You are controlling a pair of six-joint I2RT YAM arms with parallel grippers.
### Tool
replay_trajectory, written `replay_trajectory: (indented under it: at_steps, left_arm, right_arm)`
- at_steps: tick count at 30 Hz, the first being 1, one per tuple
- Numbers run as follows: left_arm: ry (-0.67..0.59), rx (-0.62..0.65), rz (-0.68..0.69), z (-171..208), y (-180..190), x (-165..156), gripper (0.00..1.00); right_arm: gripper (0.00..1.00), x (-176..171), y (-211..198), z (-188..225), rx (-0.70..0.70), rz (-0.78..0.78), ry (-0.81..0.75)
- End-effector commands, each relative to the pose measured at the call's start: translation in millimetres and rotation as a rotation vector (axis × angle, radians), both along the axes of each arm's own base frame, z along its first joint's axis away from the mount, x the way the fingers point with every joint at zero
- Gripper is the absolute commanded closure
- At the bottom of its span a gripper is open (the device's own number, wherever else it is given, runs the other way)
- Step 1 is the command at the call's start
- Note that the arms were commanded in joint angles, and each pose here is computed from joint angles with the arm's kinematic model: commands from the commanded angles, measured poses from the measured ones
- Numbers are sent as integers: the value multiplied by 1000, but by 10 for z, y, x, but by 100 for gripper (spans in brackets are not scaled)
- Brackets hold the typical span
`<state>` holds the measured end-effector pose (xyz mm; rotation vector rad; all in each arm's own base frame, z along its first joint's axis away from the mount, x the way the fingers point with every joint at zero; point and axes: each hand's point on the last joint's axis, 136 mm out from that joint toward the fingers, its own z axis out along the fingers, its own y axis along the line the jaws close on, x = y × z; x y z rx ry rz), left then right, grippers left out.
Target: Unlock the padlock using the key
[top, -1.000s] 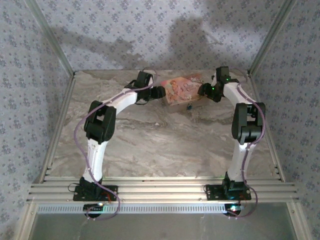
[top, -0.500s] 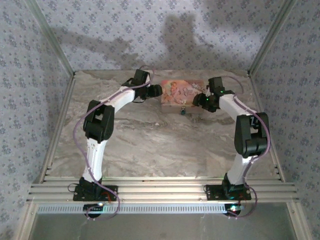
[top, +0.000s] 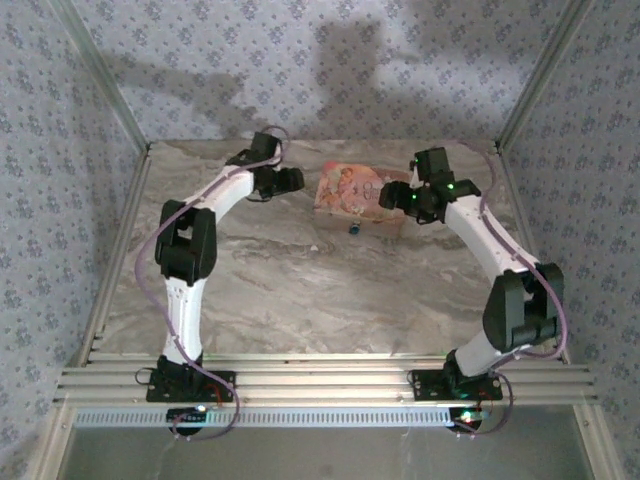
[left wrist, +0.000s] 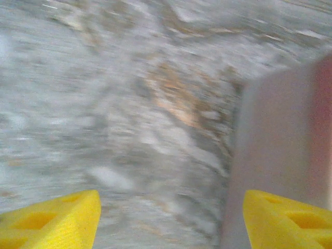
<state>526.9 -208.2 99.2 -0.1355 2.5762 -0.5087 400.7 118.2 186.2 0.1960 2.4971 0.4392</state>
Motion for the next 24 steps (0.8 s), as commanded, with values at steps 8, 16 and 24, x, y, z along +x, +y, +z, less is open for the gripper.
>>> replay_trajectory:
  at_steps: [8, 16, 24]
  left_arm:
    - [41, 171, 182, -135, 727, 609, 38]
    - [3, 183, 103, -308, 591, 956, 51]
    - [-31, 106, 40, -451, 412, 1070, 58]
  right_arm:
    - [23, -13, 44, -90, -26, 4, -14]
    - [23, 47, 121, -162, -43, 16, -21]
    - [23, 93, 146, -192, -47, 15, -25]
